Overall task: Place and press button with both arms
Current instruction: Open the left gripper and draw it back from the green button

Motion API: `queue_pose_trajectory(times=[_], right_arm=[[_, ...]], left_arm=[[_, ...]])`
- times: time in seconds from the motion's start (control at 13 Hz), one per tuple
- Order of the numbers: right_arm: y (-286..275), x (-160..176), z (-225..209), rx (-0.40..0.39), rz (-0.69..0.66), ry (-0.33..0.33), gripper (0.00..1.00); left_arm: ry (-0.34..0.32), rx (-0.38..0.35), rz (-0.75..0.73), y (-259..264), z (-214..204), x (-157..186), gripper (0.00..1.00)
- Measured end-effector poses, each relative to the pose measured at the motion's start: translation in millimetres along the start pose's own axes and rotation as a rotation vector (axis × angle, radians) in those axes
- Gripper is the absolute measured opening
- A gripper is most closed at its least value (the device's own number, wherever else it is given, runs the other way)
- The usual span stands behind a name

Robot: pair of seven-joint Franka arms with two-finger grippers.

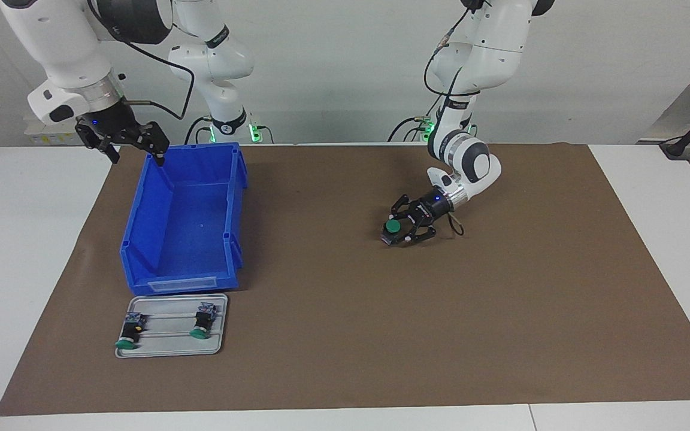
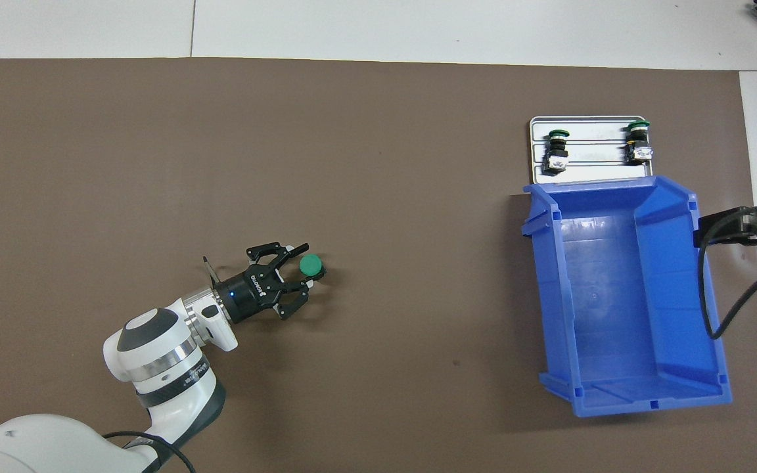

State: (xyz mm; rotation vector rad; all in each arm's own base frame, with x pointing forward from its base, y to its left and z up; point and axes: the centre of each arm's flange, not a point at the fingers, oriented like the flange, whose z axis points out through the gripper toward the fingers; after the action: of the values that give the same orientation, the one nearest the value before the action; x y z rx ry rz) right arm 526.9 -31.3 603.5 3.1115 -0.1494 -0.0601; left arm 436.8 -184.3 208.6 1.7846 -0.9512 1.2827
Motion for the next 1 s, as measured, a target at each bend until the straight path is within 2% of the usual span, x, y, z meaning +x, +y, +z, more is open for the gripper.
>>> queue_pose_trajectory(times=[0.15, 0.39, 1.0], right_arm=[[0.0, 0.0, 0.0, 0.0, 0.0, 0.0, 1.0], [0.0, 0.0, 0.0, 0.0, 0.0, 0.0, 1.0], [0.0, 0.0, 0.0, 0.0, 0.0, 0.0, 1.0]], left_arm=[[-0.002, -0.001, -0.007, 1.2, -0.3, -1.3, 0.65], [-0.009, -0.012, -0.022, 2.5, -0.6, -2.5, 0.66], [-0.071, -0.095, -0.038, -1.4, -9.7, -5.0, 0.65]])
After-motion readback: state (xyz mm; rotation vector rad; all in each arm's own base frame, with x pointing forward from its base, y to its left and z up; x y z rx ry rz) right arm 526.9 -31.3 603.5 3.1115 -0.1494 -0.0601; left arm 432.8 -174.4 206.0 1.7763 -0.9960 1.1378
